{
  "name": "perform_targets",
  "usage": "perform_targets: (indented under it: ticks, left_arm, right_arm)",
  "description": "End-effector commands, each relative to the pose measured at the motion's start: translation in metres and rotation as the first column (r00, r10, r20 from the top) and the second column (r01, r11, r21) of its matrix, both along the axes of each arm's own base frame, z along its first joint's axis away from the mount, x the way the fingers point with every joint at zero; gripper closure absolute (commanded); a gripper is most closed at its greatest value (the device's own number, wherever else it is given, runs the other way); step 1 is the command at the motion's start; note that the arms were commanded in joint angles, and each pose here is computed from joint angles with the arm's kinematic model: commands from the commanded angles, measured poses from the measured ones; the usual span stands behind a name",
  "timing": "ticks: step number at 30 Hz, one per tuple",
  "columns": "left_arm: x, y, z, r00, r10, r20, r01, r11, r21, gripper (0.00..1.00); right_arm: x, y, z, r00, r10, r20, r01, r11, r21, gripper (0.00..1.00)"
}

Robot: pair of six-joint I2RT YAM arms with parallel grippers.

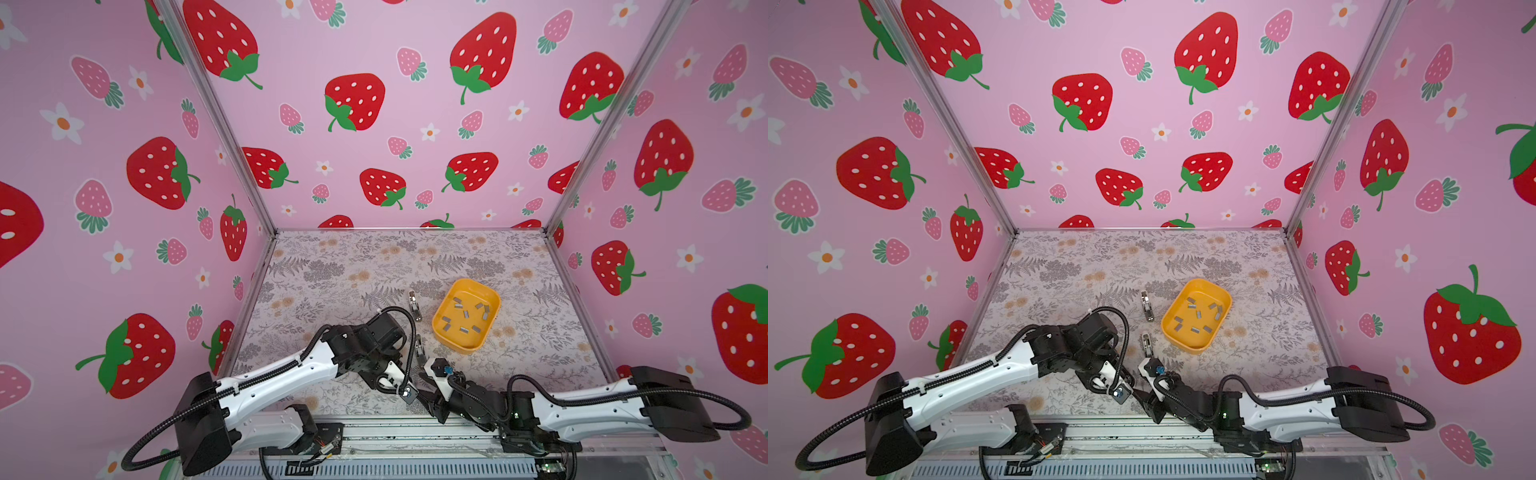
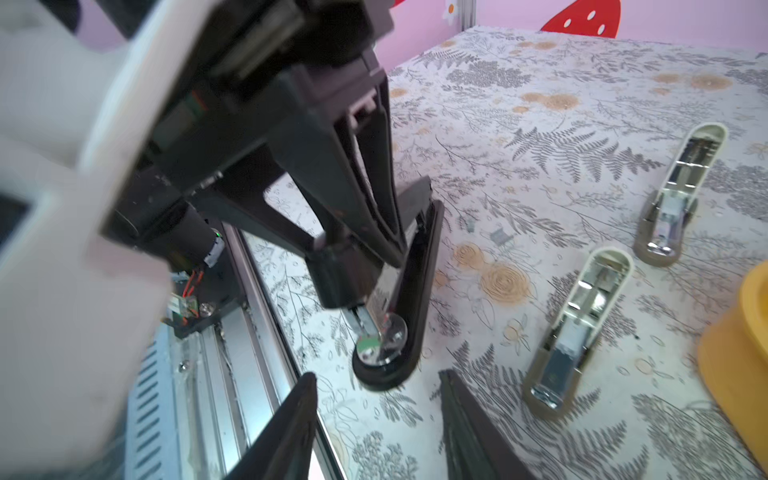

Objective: Load the staples into the stapler

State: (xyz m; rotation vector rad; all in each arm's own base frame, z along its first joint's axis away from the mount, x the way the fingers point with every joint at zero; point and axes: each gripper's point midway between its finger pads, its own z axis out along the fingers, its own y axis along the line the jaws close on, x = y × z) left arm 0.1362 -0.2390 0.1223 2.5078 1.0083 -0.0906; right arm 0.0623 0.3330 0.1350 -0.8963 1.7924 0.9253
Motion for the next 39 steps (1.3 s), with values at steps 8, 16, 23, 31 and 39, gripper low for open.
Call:
perform_targets:
  ticks: [8,16,23,31,39]
  left_arm:
    - [-0.018,-0.005,0.009,0.997,-0.04,-0.068,0.036,0.997,-0.07,1.0]
    - [-0.022,-0.008,0.035,0.99,-0.031,-0.136,0.005,0.981,-0.192,1.0]
    - [-0.027,-0.008,0.056,0.982,-0.041,-0.183,-0.009,0.964,-0.267,1.0]
    - [-0.027,-0.005,0.073,0.98,-0.035,-0.198,-0.036,0.938,-0.345,1.0]
    - [-0.024,-0.008,0.061,0.975,-0.034,-0.221,-0.04,0.945,-0.326,1.0]
  right_arm:
    - [0.015,0.027,-0.016,0.998,-0.052,0.043,0.053,0.998,-0.034,0.59]
    - [0.004,0.029,-0.051,0.998,0.039,0.051,-0.036,0.997,-0.065,0.67]
    - [0.006,0.032,-0.078,0.997,0.038,0.069,-0.028,0.991,-0.134,0.76]
    - [0.004,0.026,-0.096,0.993,0.069,0.091,-0.054,0.986,-0.161,0.77]
    - [0.008,0.044,-0.067,0.989,0.05,0.139,-0.037,0.995,-0.098,0.65]
